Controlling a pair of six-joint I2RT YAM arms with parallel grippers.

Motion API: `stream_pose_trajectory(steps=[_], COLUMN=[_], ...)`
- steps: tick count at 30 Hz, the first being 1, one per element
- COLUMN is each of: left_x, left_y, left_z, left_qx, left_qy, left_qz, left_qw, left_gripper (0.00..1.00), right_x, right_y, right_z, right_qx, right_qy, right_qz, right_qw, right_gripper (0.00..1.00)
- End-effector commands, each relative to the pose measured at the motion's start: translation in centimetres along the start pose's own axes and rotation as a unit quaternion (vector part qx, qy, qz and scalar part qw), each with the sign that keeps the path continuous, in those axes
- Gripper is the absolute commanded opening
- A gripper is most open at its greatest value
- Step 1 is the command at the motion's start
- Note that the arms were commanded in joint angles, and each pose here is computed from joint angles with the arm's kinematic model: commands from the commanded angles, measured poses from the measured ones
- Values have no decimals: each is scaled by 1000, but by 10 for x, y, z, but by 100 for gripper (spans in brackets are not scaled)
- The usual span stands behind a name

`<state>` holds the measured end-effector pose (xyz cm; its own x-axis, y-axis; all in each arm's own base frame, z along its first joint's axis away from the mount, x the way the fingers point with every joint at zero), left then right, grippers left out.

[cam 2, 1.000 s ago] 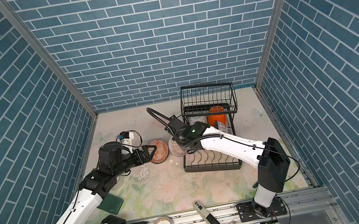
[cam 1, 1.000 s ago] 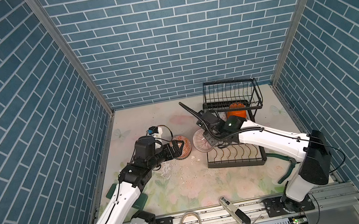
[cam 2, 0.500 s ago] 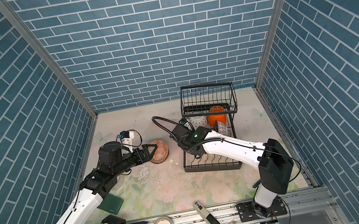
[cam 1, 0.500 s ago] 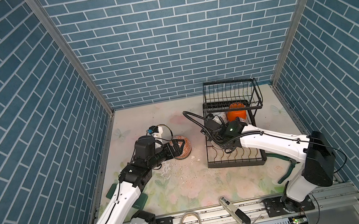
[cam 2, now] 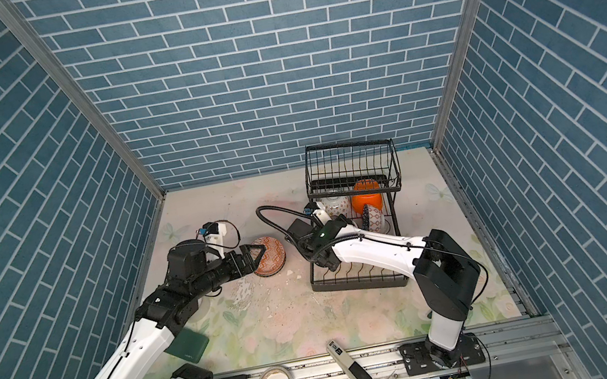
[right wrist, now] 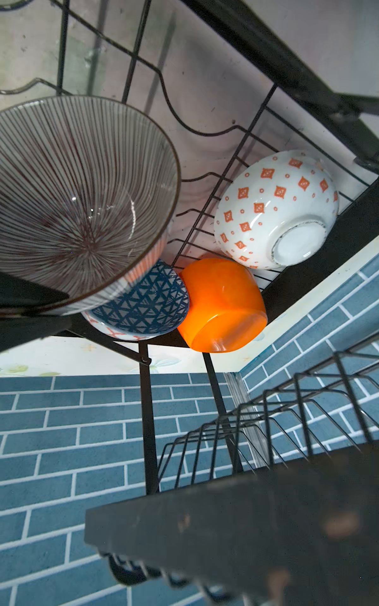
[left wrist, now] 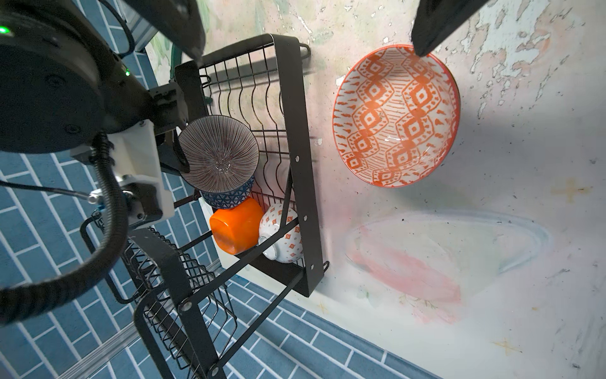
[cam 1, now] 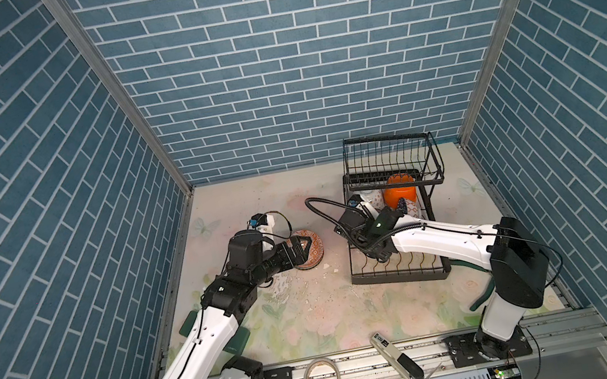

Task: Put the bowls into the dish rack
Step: 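Carry the purple-striped bowl over the rack beside the blue-triangle bowl with the right gripper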

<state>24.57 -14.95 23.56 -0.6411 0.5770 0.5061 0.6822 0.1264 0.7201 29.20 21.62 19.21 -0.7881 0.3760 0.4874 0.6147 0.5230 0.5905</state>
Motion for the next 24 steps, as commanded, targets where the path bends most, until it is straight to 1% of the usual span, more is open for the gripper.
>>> stream_pose_trajectory(steps=[1, 9, 19, 24], left_x=[0, -1, 0, 0], left_y=[-6, -3, 0, -2], left_z=[7, 7, 6, 7], left_qx=[-5, -8, -13, -12], left_qy=[17, 19, 24, 26], left_qz=[12, 12, 15, 20], left_qw=[1000, 1000, 1000, 999], left_gripper=[100, 100, 100, 100], right_x=[-8, -31, -52, -61], right_y=[0, -7, 0, 8], right_z=[-3, 0, -5, -5], right_qx=[1, 37, 33, 43], right_qy=[-41, -80, -104, -122], right_qz=[-18, -4, -1, -9], right_qw=[999, 996, 994, 992], right_gripper=[0, 0, 0, 0])
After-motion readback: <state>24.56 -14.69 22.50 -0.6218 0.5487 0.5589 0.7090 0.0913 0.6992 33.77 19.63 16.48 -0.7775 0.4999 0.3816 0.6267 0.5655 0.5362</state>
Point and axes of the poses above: each gripper's point midway between its finger pads, its own x axis back along the fingers, its own z axis along the line the jaws close on, y = z × x, the point moved 4 cm from there along x, back along the fingers, and after that the axes turned 10 degrees about -x, right-handed, at the moved point
